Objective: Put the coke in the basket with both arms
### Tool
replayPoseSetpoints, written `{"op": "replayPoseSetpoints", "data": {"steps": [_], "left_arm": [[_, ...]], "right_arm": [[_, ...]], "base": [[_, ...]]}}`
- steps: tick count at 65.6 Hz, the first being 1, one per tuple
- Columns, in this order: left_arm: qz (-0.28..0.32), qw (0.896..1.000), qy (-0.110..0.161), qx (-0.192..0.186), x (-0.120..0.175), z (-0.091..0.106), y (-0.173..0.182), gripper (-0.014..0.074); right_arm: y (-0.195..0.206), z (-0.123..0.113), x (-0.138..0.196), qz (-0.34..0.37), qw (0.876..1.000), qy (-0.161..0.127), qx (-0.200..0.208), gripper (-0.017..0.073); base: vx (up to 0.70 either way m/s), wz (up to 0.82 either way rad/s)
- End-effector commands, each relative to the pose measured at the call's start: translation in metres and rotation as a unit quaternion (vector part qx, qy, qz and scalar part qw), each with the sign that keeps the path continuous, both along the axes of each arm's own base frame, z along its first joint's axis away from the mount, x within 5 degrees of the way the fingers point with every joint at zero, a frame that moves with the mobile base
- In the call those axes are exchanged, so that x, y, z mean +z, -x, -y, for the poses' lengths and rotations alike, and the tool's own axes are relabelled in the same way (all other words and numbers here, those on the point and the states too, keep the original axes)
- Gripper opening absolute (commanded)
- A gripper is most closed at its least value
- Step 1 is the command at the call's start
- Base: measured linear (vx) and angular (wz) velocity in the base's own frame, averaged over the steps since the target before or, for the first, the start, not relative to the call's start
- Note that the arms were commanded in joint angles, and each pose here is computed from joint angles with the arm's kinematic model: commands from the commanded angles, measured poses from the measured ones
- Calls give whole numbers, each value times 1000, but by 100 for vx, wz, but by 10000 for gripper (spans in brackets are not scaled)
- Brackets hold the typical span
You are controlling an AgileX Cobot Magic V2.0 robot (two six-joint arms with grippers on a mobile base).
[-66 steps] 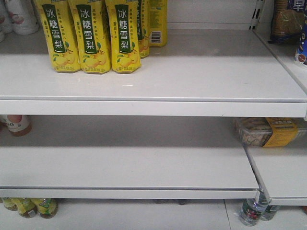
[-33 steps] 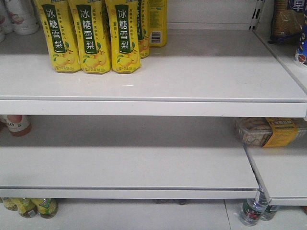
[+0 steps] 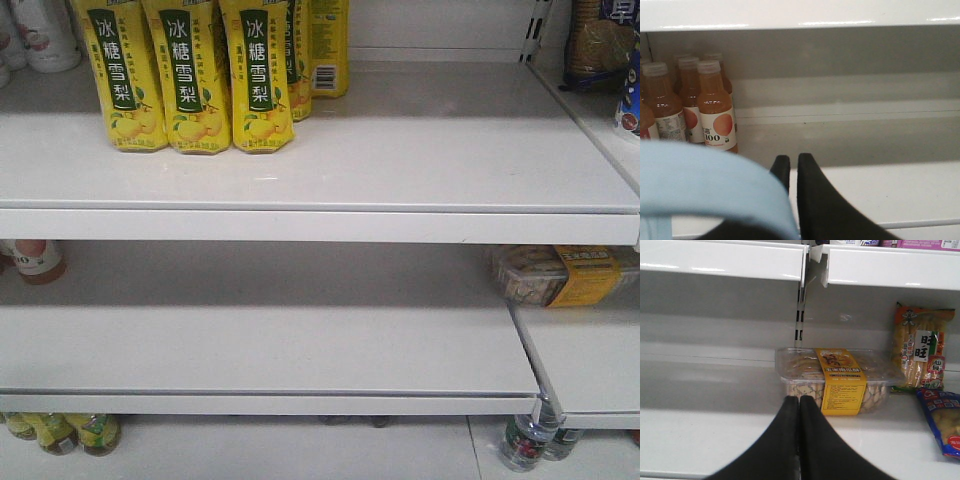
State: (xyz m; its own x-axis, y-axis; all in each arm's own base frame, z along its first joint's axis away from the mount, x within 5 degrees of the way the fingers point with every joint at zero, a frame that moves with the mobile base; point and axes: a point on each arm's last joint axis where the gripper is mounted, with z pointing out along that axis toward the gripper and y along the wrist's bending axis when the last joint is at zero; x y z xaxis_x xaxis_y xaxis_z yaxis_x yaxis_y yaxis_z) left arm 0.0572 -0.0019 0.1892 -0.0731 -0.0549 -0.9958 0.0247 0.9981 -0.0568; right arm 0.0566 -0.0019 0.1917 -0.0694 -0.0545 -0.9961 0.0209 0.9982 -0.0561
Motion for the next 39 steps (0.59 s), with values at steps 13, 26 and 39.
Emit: {"op": "replayPoseSetpoints", "data": {"steps": [13, 26, 39], "left_arm": [[71, 997, -32, 3, 13, -1, 2, -6], [71, 997, -32, 3, 13, -1, 2, -6], [71, 997, -32, 3, 13, -1, 2, -6]], "right_arm": [[1, -1, 4, 42, 999, -4, 5, -9], [1, -1, 4, 41, 999, -3, 5, -9], [1, -1, 4, 41, 999, -3, 5, -9]], "base": [[0, 0], [0, 0], [0, 0]]}}
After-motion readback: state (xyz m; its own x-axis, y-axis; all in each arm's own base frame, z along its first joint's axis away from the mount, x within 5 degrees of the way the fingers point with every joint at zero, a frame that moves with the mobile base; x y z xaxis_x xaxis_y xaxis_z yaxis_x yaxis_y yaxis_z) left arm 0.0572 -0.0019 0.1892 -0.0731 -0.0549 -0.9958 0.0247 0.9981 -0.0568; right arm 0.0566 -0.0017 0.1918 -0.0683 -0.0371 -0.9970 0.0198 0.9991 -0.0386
